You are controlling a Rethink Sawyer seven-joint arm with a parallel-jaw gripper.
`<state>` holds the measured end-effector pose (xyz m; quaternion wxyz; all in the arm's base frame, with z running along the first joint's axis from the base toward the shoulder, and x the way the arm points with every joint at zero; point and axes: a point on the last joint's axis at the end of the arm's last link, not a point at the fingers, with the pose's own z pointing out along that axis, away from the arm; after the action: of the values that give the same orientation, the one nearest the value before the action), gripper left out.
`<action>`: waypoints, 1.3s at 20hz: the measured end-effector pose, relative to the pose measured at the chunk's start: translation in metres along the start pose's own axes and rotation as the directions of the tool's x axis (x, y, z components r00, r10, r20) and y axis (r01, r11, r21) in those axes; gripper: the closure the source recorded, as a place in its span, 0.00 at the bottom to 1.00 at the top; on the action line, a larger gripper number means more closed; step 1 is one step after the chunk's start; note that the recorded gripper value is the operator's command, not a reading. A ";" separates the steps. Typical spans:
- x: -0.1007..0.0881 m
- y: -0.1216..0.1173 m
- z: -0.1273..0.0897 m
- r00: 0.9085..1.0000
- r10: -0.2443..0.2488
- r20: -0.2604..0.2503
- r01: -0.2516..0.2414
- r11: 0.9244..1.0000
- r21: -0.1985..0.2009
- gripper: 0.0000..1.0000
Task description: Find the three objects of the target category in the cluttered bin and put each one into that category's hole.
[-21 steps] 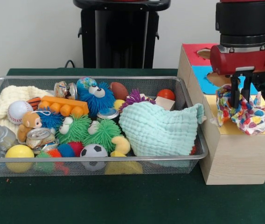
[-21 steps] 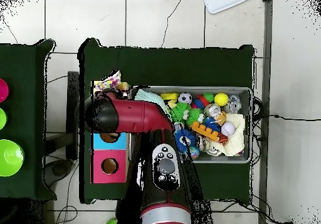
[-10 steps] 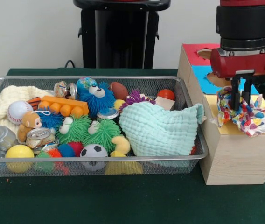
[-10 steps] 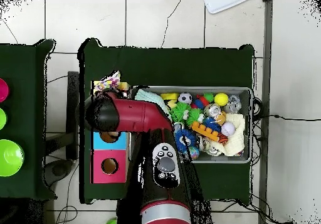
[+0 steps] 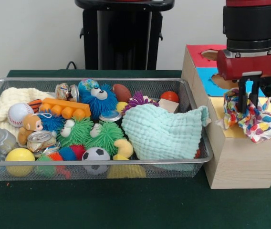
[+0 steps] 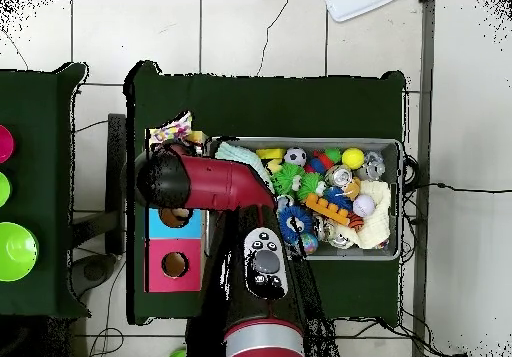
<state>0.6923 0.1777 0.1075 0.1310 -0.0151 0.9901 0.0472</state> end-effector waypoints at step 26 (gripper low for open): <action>0.023 0.034 0.022 0.999 -0.004 -0.049 0.004 1.000 -0.007 1.00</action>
<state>0.6740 0.2132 0.0832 0.1067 -0.0185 0.9929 0.0498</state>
